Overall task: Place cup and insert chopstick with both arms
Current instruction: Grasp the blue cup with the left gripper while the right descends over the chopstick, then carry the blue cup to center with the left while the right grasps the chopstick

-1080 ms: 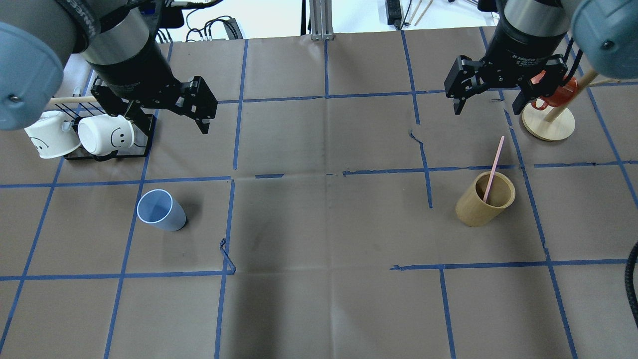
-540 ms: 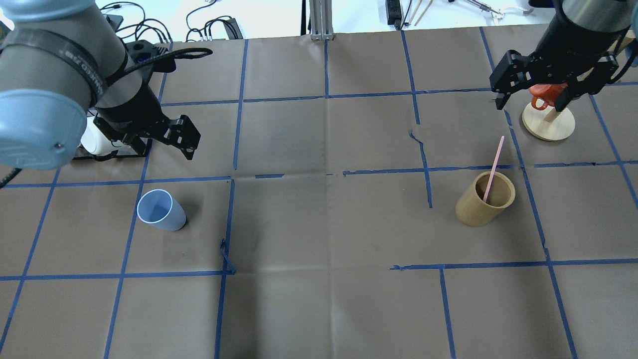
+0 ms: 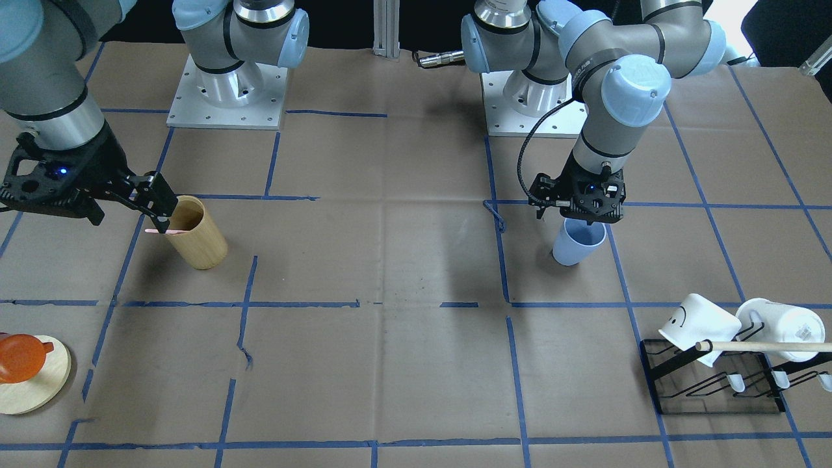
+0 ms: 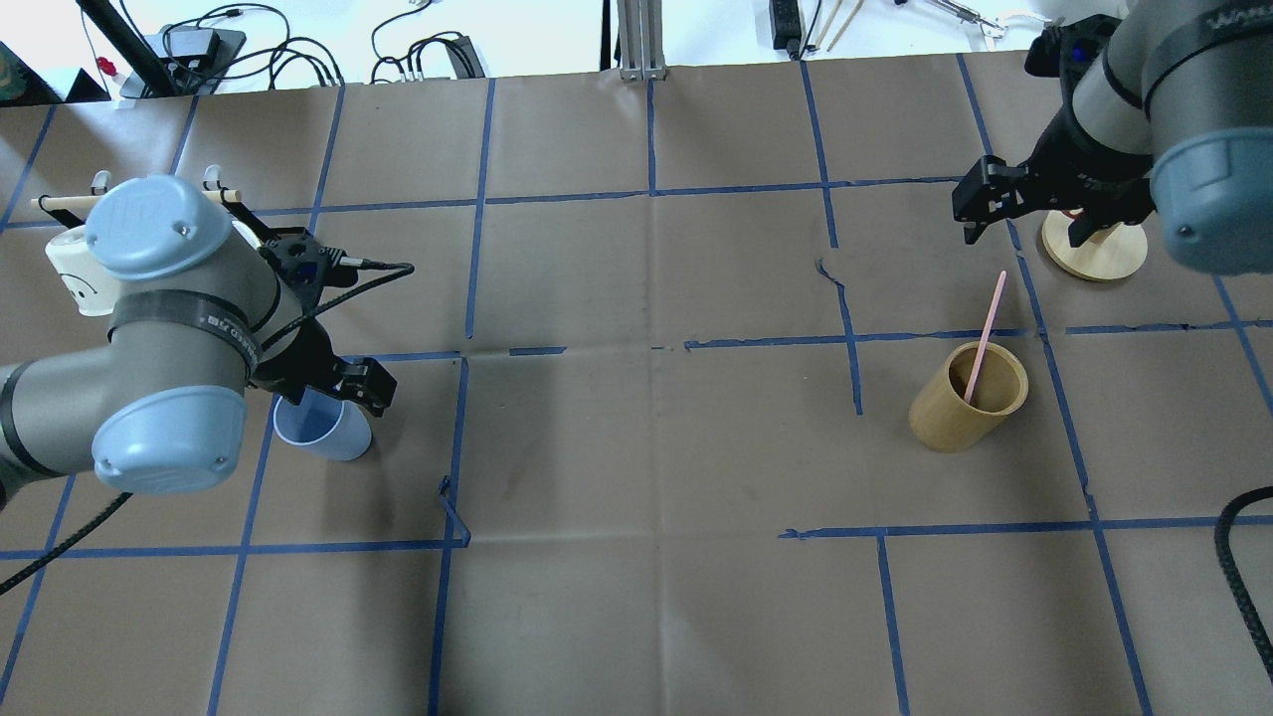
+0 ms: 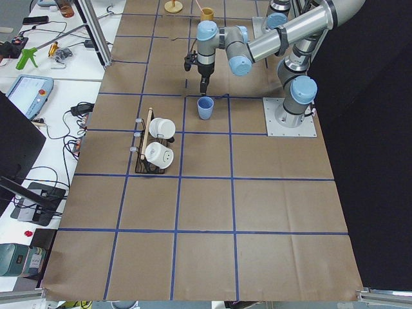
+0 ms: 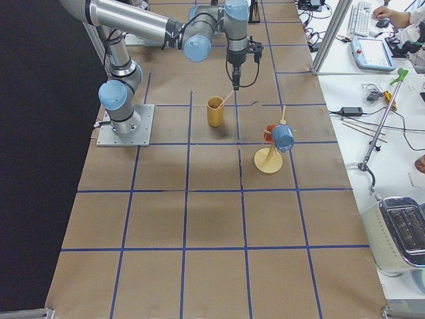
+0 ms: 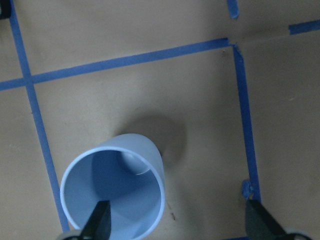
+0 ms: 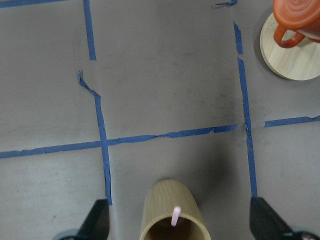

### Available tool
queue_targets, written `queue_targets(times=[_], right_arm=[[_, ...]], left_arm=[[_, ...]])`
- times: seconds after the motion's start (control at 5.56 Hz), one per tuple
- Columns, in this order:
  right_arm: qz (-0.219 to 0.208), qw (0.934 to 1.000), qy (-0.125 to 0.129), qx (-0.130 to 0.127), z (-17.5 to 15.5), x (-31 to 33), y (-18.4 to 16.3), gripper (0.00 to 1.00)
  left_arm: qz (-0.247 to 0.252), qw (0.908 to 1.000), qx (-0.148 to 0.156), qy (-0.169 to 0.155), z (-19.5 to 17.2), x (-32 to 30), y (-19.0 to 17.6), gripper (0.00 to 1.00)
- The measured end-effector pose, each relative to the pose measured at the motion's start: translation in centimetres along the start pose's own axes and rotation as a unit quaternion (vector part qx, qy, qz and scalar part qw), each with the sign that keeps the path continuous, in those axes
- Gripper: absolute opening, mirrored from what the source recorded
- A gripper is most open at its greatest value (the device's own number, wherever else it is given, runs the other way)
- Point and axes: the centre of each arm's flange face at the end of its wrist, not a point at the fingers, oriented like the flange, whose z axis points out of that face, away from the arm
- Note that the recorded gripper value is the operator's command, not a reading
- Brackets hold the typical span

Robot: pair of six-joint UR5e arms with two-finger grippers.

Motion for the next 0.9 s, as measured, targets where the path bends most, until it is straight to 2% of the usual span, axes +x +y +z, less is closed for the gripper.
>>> queue_targets(times=[0.18,0.36,0.54,0.72,0.9], right_arm=[[0.0,0.9998,0.002,0.018,2.2,-0.1,1.2,1.0],[0.0,0.9997,0.004,0.023,3.1,-0.2,2.3,1.0],[0.0,0.9997,0.008,0.023,3.3,-0.2,2.9,0.95],[0.0,0.9998,0.012,0.017,3.7,-0.2,3.3,0.77],[0.0,0.9998,0.014,0.014,4.2,-0.1,3.6,0.48]], left_arm=[[-0.001,1.0,-0.009,0.003,1.3,-0.1,0.7,0.21],[-0.002,0.9999,-0.012,0.005,1.8,-0.2,0.8,0.04],[-0.003,0.9999,-0.012,0.005,1.9,-0.3,0.7,0.01],[-0.005,0.9999,-0.009,0.004,1.7,-0.3,0.5,0.01],[-0.009,1.0,-0.004,0.001,1.2,-0.3,0.1,0.01]])
